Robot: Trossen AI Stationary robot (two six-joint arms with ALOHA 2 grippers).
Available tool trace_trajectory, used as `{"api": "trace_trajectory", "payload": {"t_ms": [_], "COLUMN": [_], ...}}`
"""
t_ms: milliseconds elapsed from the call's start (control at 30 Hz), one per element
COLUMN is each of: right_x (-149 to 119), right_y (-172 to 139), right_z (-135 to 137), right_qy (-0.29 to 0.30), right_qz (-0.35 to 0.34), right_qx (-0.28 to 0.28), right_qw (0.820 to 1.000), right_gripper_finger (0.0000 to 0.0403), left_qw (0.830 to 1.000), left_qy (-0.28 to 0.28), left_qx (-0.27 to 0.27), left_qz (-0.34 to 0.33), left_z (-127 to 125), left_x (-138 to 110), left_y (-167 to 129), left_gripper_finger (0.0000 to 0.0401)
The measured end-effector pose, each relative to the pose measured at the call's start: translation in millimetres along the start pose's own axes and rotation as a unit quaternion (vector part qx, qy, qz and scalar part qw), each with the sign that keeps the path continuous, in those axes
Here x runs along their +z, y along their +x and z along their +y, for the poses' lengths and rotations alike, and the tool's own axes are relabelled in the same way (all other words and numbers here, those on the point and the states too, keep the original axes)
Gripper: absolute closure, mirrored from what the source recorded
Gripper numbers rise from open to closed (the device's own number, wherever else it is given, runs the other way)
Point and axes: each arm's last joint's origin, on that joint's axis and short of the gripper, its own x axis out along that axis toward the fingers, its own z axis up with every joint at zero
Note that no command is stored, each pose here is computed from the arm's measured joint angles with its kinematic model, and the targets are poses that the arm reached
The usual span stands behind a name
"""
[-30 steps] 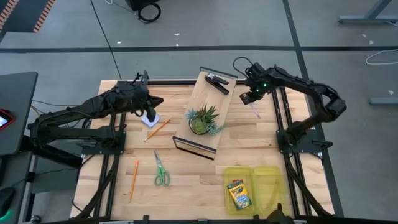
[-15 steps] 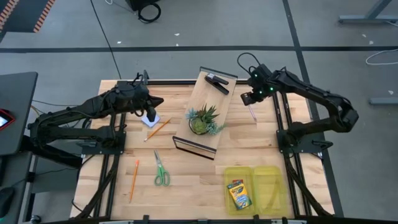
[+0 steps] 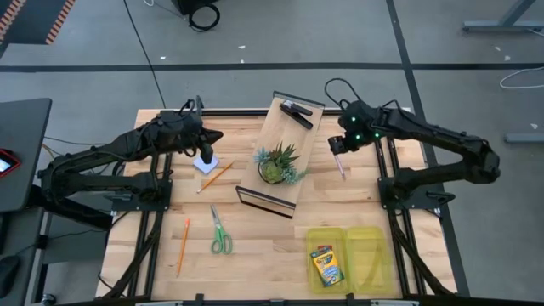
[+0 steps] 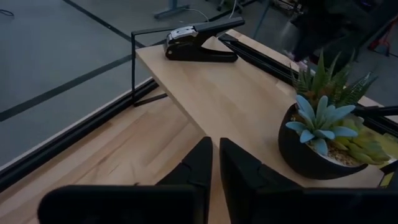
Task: Pack school essentials
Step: Put the violet pen into the yellow supply box
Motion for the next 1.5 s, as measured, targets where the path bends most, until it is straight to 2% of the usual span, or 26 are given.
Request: {"api": "trace_trajectory", "payload": {"t_ms": [433,667,833,1133,1500], "right_x": [-49.5,-71.5,-86.2,-119.4,-164.6], "right_y": [8.2,10.6,20.1,29.5,47.5], "right_z": [36.4,46.7,55.5,69.1,79.5], "right_qy": [0.031,0.021,0.034,0.028,0.042], "right_qz": [-0.004,-0.046,-0.041,-0.085,-0.083], "right_qx": [-0.04,-0.074,-0.084,-0.095,-0.106], "right_qw": [0.999,0.996,0.995,0.991,0.99], "right_gripper_finger": [0.0342,0.0342,0.0342,0.0342,0.0342], "left_qw": [1.0,1.0,1.0,1.0,1.0], "left_qy": [-0.014,-0.014,-0.013,-0.013,-0.012], "left_qx": [0.001,0.001,0.001,0.001,-0.002], "left_qz": [0.0,0.0,0.0,0.0,0.001], "left_z": [0.3,0.3,0.4,0.4,0.0], "left_x": [0.1,0.1,0.0,0.0,-0.1], "left_y": [0.0,-0.1,-0.1,-0.1,-0.1], "left_gripper_finger": [0.0366,0.0358,0.0361,0.0355,0.0361]}}
